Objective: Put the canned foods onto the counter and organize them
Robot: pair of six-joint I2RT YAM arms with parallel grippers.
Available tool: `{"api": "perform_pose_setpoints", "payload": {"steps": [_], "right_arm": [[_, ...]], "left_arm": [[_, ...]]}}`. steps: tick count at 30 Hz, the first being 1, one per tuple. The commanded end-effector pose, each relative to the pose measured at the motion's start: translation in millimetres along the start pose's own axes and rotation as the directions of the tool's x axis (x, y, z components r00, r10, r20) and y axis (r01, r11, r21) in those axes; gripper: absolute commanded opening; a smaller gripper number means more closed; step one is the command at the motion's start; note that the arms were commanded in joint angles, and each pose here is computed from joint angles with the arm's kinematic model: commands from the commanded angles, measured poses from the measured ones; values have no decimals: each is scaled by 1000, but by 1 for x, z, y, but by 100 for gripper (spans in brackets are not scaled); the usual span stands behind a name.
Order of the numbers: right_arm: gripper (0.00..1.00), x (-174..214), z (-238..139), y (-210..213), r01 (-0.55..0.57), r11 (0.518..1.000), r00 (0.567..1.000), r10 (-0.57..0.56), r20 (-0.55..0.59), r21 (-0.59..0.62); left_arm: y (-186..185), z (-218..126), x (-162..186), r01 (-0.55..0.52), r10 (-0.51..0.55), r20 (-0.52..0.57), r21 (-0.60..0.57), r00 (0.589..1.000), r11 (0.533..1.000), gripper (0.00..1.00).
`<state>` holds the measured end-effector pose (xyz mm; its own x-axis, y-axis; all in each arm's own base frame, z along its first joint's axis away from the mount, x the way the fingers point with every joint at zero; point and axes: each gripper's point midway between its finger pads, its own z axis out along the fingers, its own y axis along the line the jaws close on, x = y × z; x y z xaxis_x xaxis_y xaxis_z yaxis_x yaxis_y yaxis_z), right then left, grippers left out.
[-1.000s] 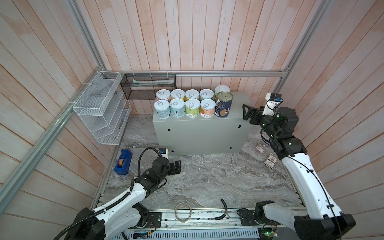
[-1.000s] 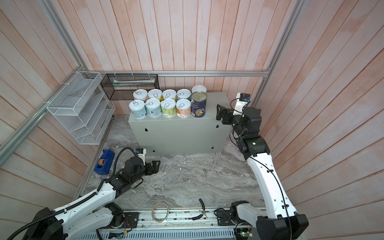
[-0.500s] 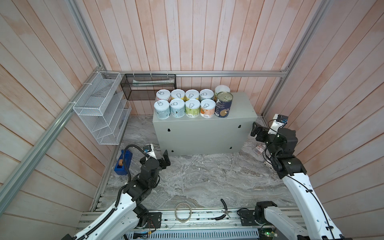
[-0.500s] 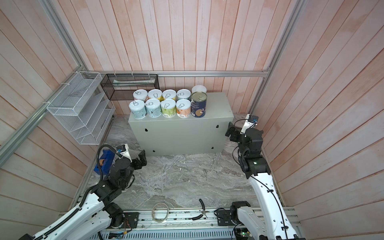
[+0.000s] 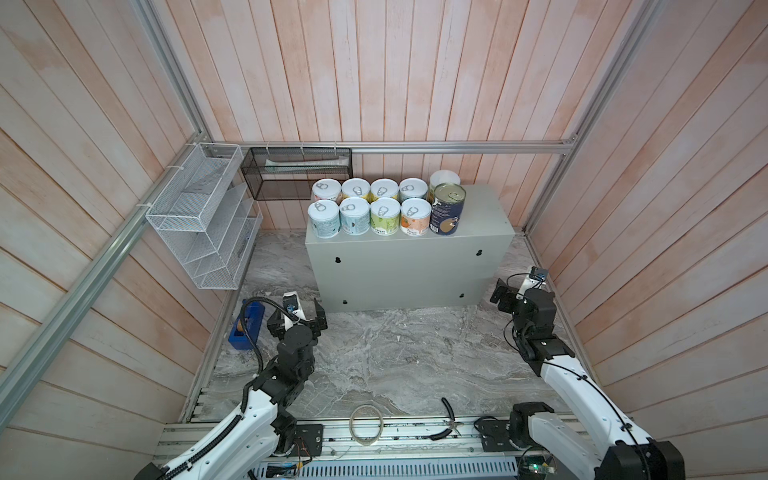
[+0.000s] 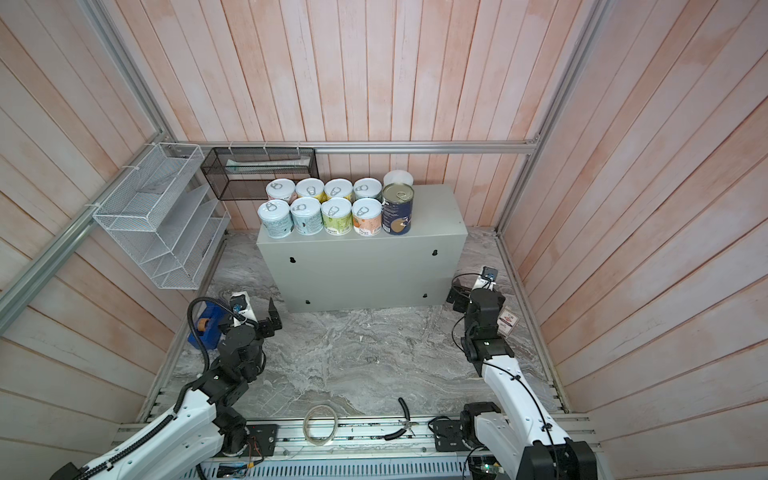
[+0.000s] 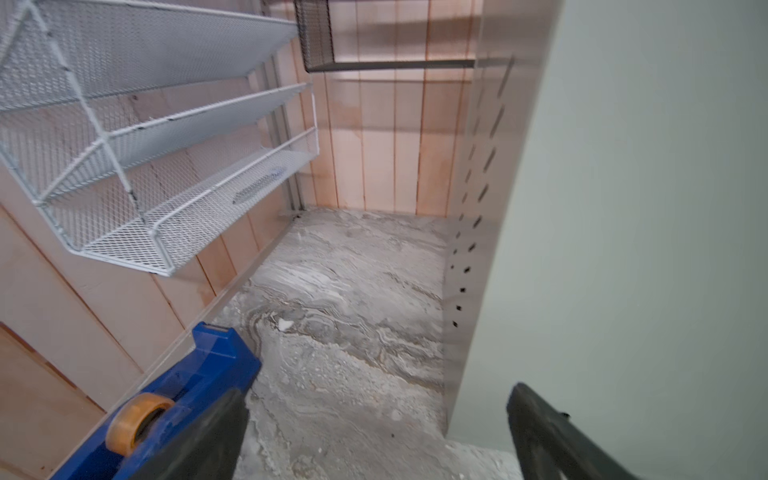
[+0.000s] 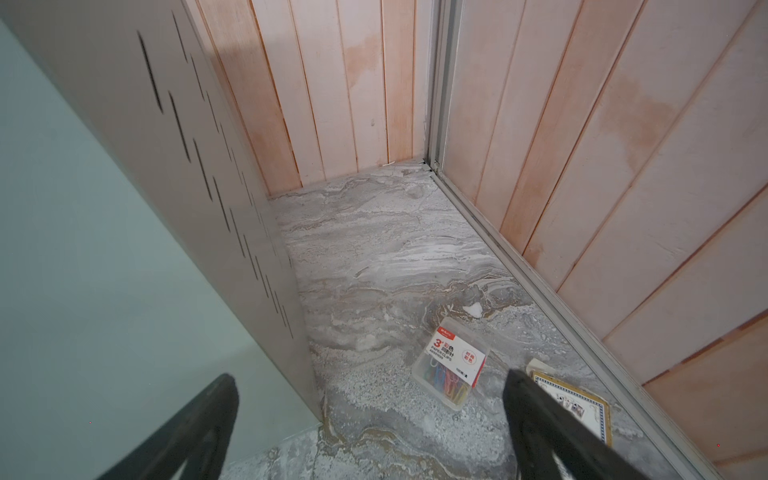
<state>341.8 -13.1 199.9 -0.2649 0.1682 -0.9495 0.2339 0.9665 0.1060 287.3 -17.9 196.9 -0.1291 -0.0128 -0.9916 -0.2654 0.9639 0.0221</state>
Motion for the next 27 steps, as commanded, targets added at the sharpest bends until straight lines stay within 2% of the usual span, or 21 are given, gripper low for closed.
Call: {"api": "perform_pose_setpoints", "payload": {"steps": [1, 6, 9, 11, 14, 15, 16, 18, 20, 21, 23, 27], "right_arm": [[98, -25, 0, 8, 15, 1000, 995, -13, 98, -21], [98, -31, 1, 15, 5, 998, 987, 6, 160, -66], [98, -27, 3, 18, 18, 997, 983, -4, 186, -77], [98, -23, 5, 17, 36, 997, 977, -21, 210, -71], [98, -16, 13, 10, 82, 996, 969, -76, 237, -18], [98, -12, 19, 10, 116, 993, 966, -112, 234, -3], [98, -8, 24, 8, 125, 992, 965, -126, 229, 17], [98, 2, 35, 4, 152, 987, 961, -158, 226, 44], [98, 15, 45, -4, 144, 987, 965, -156, 211, 71], [98, 23, 51, -9, 142, 986, 970, -157, 186, 90], [98, 43, 49, -6, 161, 987, 972, -164, 166, 29], [98, 50, 33, -15, 113, 994, 951, -106, 291, -6]], "left_arm": [[27, 2, -8, 64, -57, 112, -61, 992, 996, 100], [47, 26, 21, 200, -200, 128, 17, 971, 980, 100], [53, 55, 33, 141, -137, 86, -37, 987, 989, 100], [44, 68, 26, 111, -112, 105, 21, 988, 994, 100], [38, 99, 42, 137, -140, 39, 84, 989, 987, 100], [29, 100, 41, 108, -116, 52, 133, 992, 985, 100], [21, 101, 49, 92, -97, 17, 179, 995, 980, 100], [16, 104, 48, 82, -94, 47, 204, 995, 976, 100], [11, 110, 56, 78, -74, -27, 219, 997, 972, 100], [10, 111, 54, 78, -78, -11, 226, 997, 971, 100], [10, 111, 53, 79, -79, -8, 227, 997, 971, 100], [10, 112, 54, 78, -76, -17, 224, 997, 971, 100]]}}
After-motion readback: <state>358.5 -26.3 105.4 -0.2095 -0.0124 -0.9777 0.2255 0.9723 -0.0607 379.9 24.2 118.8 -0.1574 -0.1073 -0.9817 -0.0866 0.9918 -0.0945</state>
